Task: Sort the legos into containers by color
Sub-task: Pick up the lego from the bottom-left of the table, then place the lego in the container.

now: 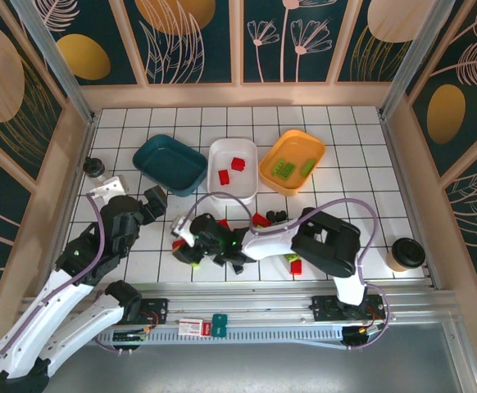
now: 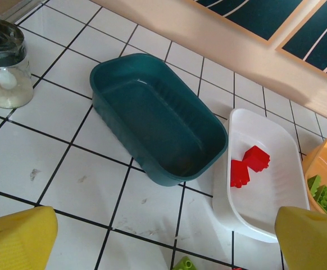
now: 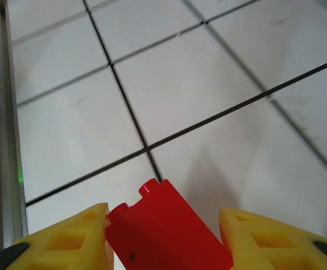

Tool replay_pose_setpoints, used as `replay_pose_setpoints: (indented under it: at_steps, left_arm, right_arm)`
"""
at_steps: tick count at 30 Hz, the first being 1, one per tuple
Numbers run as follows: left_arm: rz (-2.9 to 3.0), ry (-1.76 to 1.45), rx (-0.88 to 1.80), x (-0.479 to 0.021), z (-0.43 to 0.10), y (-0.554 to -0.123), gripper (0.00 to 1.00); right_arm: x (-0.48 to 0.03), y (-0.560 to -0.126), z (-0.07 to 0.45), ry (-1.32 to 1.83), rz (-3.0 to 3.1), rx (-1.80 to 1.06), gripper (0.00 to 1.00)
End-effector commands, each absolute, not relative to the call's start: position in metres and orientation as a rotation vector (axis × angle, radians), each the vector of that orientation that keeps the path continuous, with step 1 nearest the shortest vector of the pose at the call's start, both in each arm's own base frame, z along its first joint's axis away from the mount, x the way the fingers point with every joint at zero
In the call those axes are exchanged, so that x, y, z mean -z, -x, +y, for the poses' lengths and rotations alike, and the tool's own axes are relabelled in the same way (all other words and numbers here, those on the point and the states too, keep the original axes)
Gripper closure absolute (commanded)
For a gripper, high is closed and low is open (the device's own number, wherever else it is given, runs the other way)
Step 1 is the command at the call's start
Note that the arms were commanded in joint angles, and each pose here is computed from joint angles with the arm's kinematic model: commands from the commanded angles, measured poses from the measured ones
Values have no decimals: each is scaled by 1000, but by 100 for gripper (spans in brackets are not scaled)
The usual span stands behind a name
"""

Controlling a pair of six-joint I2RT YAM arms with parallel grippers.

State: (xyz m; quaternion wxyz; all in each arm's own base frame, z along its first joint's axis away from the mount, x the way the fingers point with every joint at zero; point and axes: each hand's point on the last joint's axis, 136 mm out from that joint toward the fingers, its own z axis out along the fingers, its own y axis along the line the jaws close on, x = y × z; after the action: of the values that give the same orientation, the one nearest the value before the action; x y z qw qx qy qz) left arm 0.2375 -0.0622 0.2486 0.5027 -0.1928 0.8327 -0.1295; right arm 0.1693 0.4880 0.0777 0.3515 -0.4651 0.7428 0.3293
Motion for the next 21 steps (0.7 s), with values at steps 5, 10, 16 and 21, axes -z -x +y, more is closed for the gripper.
replay_pose_setpoints:
  at_steps: [5, 10, 16, 21]
  left_arm:
    - [2006, 449, 313, -245, -67, -244, 1]
    - [2034, 435, 325, -228, -74, -247, 1]
    - [2121, 378, 370, -194, -94, -251, 1]
    - [2225, 285, 434, -162, -122, -256, 1]
  right_arm:
    - [-152, -229, 441, 870, 1851, -987, 69]
    - [-162, -298, 394, 660, 1902, -902, 69]
    - [-148, -365, 371, 494, 2031, -739, 68]
    - [-121, -402, 363, 393, 2187, -624, 60]
